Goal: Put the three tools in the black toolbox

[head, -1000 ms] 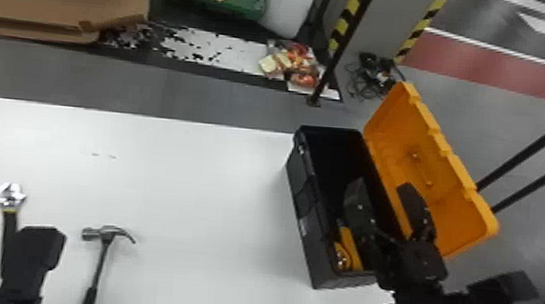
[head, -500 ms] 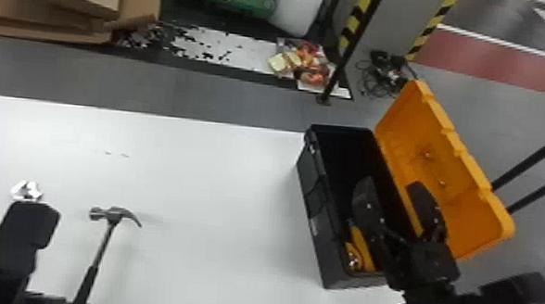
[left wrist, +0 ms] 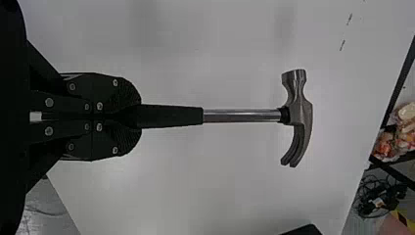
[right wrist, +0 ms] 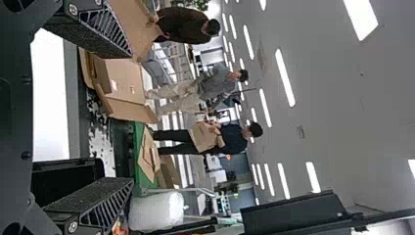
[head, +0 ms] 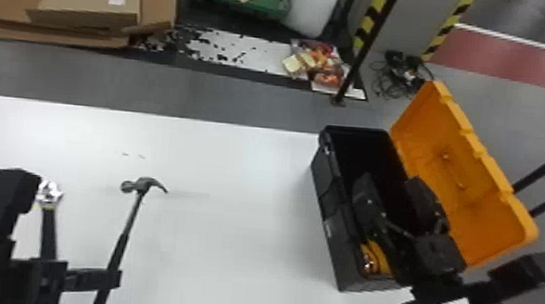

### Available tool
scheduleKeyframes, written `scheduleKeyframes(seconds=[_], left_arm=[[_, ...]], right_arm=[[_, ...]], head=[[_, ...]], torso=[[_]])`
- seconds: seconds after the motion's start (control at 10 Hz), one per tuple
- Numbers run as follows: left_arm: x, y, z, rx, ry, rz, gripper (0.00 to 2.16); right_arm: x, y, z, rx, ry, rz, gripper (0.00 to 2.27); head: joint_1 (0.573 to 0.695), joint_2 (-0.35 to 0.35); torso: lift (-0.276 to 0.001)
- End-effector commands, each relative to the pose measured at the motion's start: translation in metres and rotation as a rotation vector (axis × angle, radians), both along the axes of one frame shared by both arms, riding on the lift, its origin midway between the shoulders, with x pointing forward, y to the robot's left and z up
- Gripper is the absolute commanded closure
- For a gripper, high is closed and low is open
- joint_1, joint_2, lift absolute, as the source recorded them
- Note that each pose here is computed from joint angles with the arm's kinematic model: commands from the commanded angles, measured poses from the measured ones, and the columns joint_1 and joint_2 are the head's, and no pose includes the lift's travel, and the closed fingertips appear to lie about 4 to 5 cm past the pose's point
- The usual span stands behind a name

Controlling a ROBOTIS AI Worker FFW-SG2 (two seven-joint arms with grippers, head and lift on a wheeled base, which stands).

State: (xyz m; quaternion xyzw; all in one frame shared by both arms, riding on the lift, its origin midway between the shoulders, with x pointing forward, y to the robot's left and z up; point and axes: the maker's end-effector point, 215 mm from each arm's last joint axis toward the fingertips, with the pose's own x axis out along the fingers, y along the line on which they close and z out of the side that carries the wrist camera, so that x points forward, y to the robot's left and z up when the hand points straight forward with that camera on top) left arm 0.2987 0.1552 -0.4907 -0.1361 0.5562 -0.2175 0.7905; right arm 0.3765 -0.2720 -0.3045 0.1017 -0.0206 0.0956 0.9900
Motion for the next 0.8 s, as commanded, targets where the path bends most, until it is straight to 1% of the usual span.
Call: scheduleKeyframes(seconds=[0.0, 0.1, 0.2, 0.3, 0.4, 0.5, 0.6, 0.7], left_arm=[[0.015, 0.008, 0.008, -0.065, -0.008, 0.028, 1.77], [0.025, 0.004, 0.019, -0.155, -0.010, 0.029, 1.77], [0.032, -0.007, 0.028, -0.235, -0.009, 0.013, 1.77], [0.036, -0.018, 0.033, -0.309, 0.006, -0.005, 1.77], [0.035, -0.034, 0.040, -0.389, 0.024, -0.034, 1.77], [0.030, -0.047, 0.043, -0.439, 0.042, -0.063, 1.77], [0.025, -0.057, 0.047, -0.483, 0.052, -0.088, 1.77], [0.017, -0.069, 0.053, -0.536, 0.064, -0.117, 1.77]], right_arm=[[0.003, 0.008, 0.002, 0.007, 0.024, 0.018, 0.10], [0.004, 0.013, -0.002, 0.013, 0.050, 0.030, 0.10], [0.004, 0.018, -0.010, 0.016, 0.078, 0.045, 0.10], [0.002, 0.029, -0.022, 0.025, 0.128, 0.089, 0.10], [0.004, 0.036, -0.023, 0.020, 0.148, 0.113, 0.10], [0.002, 0.043, -0.033, 0.021, 0.191, 0.144, 0.10], [0.002, 0.045, -0.038, 0.016, 0.216, 0.154, 0.10], [0.003, 0.050, -0.049, 0.007, 0.269, 0.176, 0.10]], head=[[0.695, -0.203], [0.695, -0.189], [0.695, -0.184], [0.695, -0.178], [0.695, -0.176], [0.695, -0.181], [0.695, -0.187], [0.695, -0.200]], torso=[[-0.055], [-0.055], [-0.055], [-0.055], [-0.055], [-0.055], [-0.055], [-0.055]])
